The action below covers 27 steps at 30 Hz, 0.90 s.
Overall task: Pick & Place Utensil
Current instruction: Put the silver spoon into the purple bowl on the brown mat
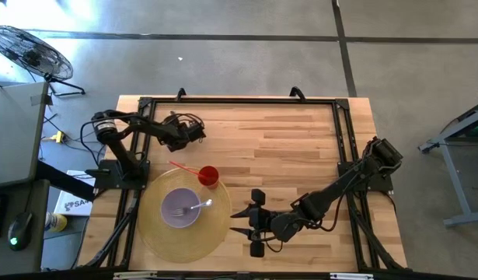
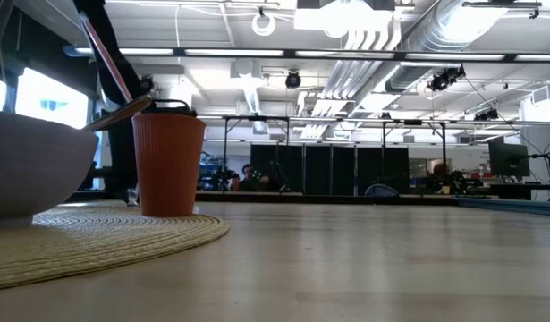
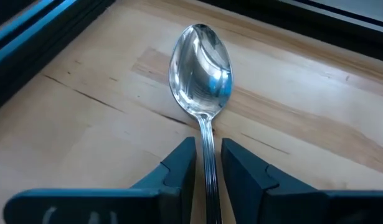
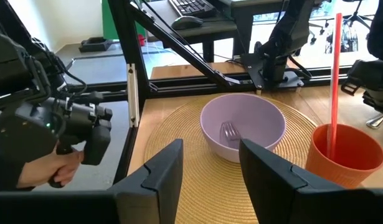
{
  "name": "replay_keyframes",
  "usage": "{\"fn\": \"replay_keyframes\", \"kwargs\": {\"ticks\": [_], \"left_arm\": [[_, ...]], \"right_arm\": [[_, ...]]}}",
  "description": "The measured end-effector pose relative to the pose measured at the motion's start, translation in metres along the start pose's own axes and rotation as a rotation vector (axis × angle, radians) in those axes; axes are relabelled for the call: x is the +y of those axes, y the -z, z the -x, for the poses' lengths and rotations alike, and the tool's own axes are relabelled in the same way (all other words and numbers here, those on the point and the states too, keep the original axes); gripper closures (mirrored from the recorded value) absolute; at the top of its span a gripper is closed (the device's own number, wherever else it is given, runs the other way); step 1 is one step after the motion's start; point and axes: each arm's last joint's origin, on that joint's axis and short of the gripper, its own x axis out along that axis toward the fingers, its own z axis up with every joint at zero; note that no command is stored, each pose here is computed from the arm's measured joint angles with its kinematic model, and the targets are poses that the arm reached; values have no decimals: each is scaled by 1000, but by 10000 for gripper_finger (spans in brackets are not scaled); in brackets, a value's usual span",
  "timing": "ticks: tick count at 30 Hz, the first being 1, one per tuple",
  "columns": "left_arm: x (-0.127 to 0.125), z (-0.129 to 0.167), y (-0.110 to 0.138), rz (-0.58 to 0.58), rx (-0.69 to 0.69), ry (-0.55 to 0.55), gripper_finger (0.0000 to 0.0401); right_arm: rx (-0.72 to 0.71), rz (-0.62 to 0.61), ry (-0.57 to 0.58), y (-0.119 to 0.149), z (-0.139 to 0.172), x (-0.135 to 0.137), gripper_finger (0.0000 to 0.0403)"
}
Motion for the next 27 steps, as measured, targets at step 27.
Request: {"fn": "replay_keyframes", "kwargs": {"ticks": [27], "left_arm": [[-4, 31, -29, -98, -30, 140, 390]], "right_arm": [[7, 0, -17, 0, 0, 0, 251]]}}
